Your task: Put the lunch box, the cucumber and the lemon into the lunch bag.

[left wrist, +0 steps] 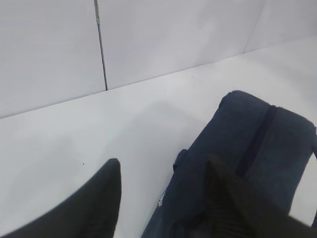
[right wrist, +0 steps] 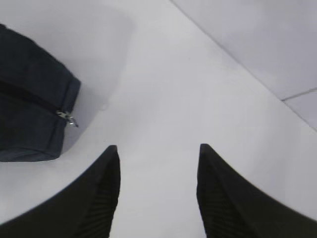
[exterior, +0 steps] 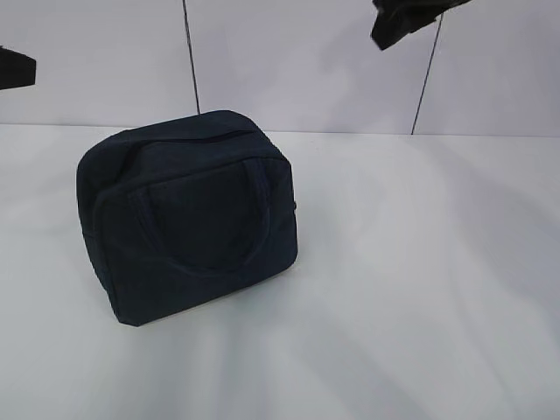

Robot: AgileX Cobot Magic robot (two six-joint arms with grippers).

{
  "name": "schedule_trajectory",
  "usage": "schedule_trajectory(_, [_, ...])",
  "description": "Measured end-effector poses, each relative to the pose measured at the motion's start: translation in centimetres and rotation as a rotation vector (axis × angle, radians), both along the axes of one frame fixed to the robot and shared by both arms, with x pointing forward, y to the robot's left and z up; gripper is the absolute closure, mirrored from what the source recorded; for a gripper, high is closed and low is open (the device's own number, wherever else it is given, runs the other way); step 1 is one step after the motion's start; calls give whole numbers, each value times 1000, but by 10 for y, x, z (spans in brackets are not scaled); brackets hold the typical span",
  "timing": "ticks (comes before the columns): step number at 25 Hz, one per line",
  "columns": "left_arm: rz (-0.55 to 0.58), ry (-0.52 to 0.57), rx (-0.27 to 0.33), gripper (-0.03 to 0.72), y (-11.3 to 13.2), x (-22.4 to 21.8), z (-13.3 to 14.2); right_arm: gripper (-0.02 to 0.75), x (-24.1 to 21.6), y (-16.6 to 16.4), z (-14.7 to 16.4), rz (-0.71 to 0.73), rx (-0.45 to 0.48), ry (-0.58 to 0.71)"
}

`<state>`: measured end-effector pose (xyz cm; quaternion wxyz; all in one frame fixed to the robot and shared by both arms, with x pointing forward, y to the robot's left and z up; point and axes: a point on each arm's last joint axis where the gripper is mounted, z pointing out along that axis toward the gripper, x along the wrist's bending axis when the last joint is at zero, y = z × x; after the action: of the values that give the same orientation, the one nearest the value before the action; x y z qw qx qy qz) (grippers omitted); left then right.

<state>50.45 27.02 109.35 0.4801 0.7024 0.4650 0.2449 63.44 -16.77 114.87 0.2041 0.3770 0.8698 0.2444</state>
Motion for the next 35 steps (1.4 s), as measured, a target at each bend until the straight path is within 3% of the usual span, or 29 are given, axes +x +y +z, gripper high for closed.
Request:
schedule_trajectory(6, [-15,34,69,306,3,-24,14,349,-19,-14,30,-124,16,-44])
schedule_trajectory(14, [-1,-30,53,288,1,-47,35,351,-52,-21,73,-169,143,-154])
schedule_trajectory(19, [13,3,115,298,4,-60,37,351,-81,-24,29,-172,219,-111])
schedule_trajectory(22, [29,14,109,299,5,-71,41,351,-115,-33,4,-199,295,-175])
schedule_trajectory(25, [10,62,92,299,2,-79,41,351,-154,-47,-2,-211,332,-260])
schedule_trajectory(30, [36,133,58,299,2,-101,24,351,-197,-60,-20,-213,336,-262])
schedule_trajectory(35, [84,108,41,299,1,-147,6,351,-231,-70,-35,-211,338,-266])
